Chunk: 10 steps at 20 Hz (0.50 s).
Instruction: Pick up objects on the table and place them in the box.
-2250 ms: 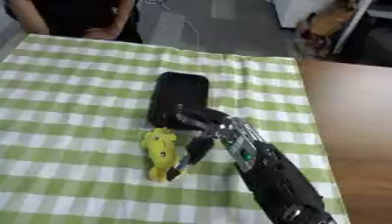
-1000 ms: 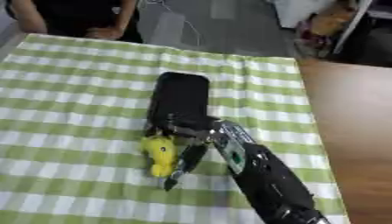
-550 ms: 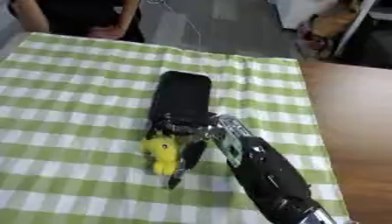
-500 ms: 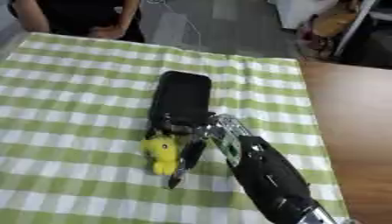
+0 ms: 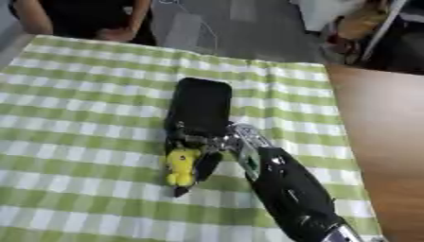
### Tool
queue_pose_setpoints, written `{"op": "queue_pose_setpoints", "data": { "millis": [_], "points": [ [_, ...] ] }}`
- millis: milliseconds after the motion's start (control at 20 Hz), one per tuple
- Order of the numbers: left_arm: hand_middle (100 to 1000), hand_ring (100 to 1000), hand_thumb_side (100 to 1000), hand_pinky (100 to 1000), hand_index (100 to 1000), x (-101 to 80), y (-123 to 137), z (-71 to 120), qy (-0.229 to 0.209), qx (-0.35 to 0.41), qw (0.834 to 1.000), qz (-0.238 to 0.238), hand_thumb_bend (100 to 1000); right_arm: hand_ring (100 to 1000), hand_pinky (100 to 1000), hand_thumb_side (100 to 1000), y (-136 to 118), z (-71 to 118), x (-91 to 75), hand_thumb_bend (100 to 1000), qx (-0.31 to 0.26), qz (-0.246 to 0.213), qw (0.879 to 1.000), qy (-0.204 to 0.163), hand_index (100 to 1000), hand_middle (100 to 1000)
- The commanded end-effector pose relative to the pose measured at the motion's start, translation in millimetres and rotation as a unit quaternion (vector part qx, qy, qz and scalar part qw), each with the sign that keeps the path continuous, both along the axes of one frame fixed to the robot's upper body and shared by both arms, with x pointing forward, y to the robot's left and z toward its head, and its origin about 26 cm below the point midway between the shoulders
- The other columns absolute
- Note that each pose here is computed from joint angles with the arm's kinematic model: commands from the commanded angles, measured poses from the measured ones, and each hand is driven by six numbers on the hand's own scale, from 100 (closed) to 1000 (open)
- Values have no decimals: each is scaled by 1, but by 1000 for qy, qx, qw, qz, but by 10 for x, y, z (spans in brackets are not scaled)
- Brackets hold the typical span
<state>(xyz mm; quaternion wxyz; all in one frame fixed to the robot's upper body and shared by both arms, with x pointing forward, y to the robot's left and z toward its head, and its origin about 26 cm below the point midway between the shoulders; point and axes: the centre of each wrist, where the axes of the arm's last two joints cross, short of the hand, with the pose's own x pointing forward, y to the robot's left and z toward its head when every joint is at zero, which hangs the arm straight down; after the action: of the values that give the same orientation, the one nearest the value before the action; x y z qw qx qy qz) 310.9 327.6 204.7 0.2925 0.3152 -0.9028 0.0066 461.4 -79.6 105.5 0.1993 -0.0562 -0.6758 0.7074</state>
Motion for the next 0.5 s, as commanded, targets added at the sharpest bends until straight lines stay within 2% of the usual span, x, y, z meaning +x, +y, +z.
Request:
{"op": "queue_pose_setpoints", "data": {
  "millis": [50,200,250,300,500],
  "points": [
    [771,626,835,523,868,-22,-2,102,-15,12,1000,-4,297,168,100,560,-5,148,25,395,20,-1,999,-36,462,337],
    [772,626,836,523,868,-22,-2,102,-15,12,1000,-4,297,129,100,561,-5,117,22,330,24,-2,999,-39,438,282],
    [772,626,835,523,868,-22,-2,101,-14,12,1000,-4,298,127,100,565,-7,108,22,267,24,-2,999,-39,436,264],
    [772,626,835,523,869,-22,-2,100,-14,12,1000,-4,298,126,100,570,-9,100,23,243,24,-3,999,-38,435,260],
    [772,626,835,523,869,-22,-2,100,-14,12,1000,-4,297,127,100,579,-12,94,26,224,23,-4,999,-37,431,256]
  ]
}}
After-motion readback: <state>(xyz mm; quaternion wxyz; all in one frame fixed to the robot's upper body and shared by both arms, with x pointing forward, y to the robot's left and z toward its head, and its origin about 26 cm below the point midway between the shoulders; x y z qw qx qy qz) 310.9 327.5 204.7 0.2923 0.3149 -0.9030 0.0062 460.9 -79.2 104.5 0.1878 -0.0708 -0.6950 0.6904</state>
